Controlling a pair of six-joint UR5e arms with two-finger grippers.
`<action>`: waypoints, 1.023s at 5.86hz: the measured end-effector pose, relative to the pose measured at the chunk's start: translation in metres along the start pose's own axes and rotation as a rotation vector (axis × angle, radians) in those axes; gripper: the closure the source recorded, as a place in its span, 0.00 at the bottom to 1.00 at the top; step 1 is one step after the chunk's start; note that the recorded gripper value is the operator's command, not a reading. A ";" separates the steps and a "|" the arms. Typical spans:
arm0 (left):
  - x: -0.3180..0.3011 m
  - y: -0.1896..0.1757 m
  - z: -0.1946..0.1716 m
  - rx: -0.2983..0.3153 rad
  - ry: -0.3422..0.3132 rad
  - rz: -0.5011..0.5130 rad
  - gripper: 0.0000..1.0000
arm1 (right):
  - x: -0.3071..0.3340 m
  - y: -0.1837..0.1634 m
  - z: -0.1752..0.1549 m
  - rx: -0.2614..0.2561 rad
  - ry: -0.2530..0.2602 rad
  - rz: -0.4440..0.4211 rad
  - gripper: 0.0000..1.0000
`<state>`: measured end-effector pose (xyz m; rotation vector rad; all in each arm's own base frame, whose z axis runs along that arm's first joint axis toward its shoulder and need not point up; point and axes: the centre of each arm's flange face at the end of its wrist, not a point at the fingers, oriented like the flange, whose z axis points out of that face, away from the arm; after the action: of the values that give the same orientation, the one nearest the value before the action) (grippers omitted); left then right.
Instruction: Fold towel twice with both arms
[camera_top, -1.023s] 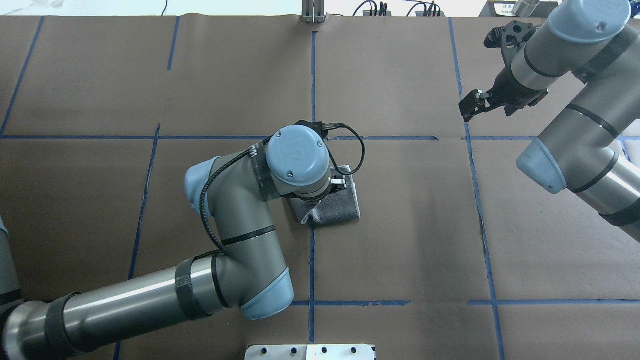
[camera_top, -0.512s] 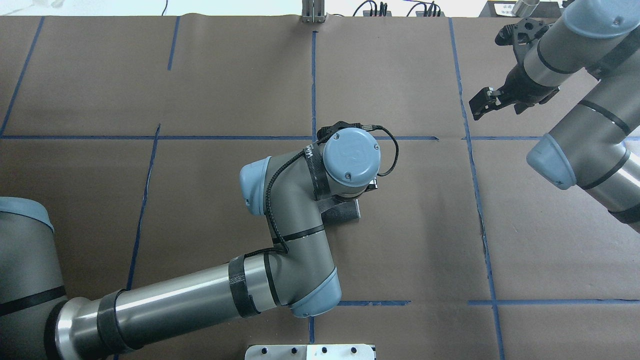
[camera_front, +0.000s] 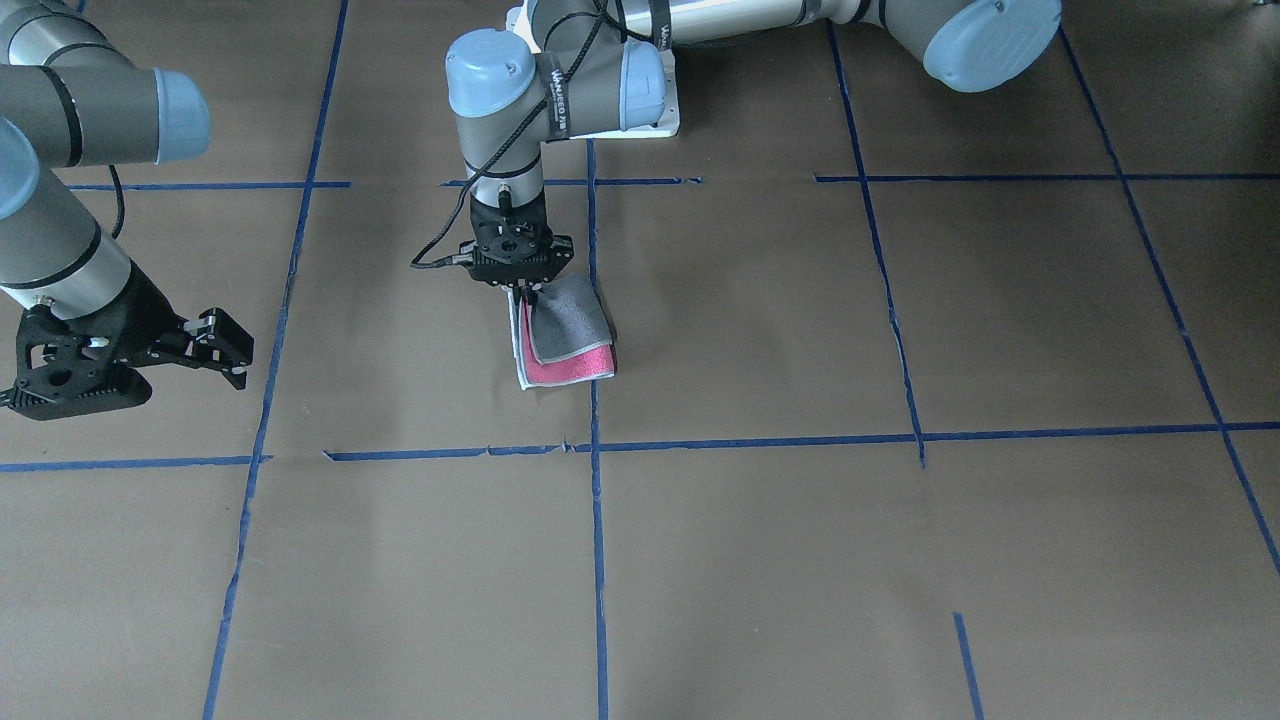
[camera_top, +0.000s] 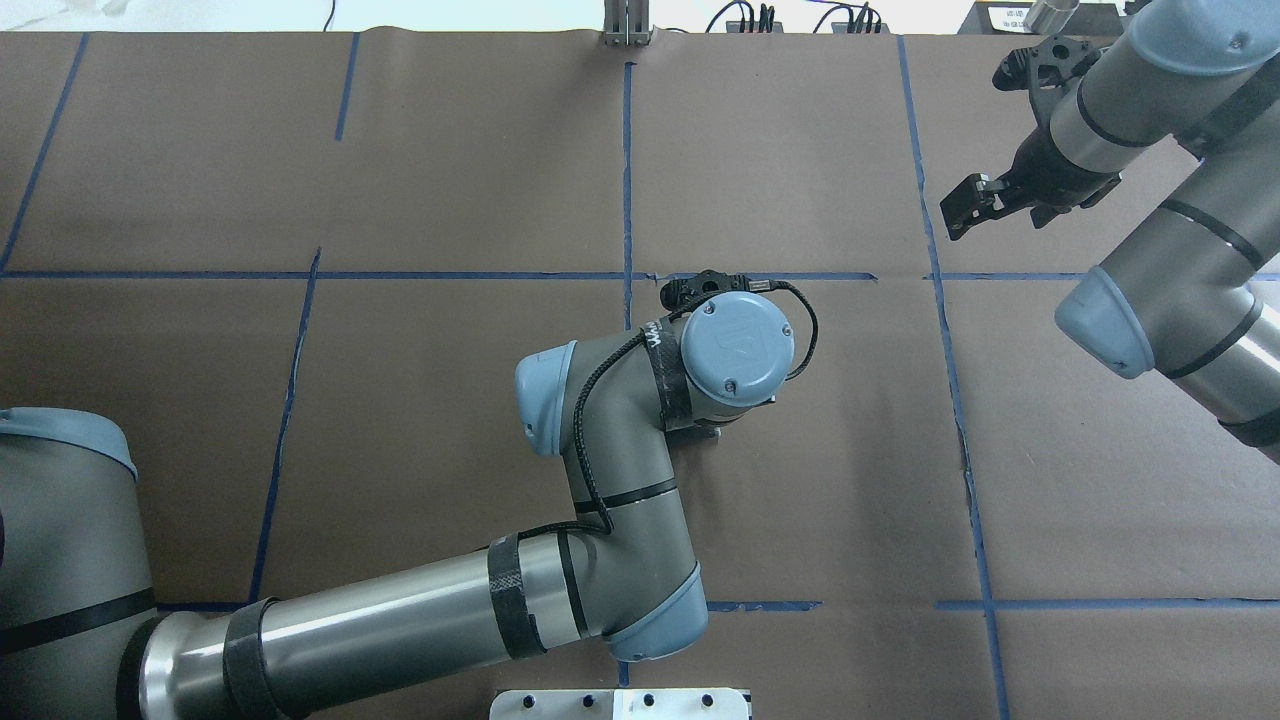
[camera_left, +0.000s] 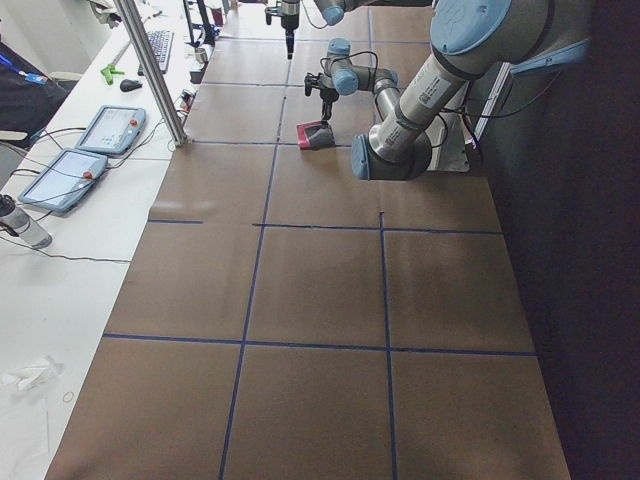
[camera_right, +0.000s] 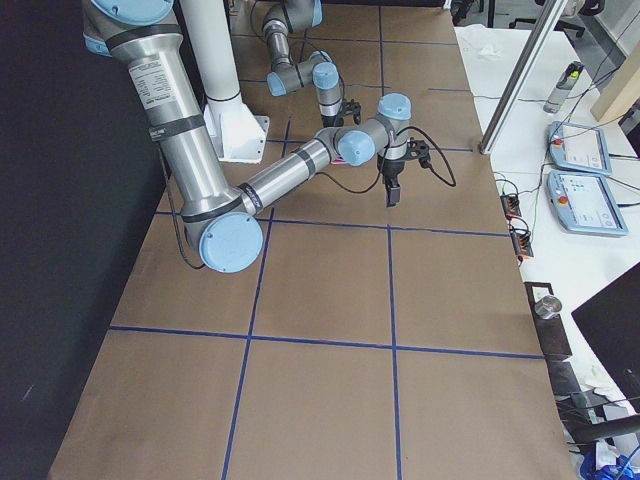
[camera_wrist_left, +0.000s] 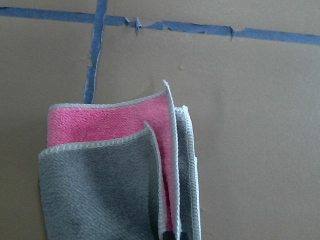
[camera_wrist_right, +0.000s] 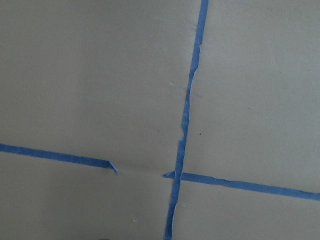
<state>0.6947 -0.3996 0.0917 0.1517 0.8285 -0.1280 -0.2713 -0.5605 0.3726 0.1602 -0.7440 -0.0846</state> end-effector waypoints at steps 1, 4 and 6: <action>0.003 -0.003 -0.010 0.004 0.016 0.034 0.00 | 0.000 0.000 -0.001 0.002 -0.001 -0.001 0.00; -0.129 -0.077 -0.066 -0.066 0.012 0.219 0.00 | 0.034 0.000 -0.010 -0.008 -0.010 -0.025 0.00; -0.303 -0.128 -0.113 -0.109 -0.003 0.398 0.00 | 0.126 0.017 -0.016 -0.044 -0.014 -0.091 0.00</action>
<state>0.3883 -0.4877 0.2300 0.2109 0.7859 0.2903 -0.1675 -0.5585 0.4477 0.1515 -0.7483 -0.1885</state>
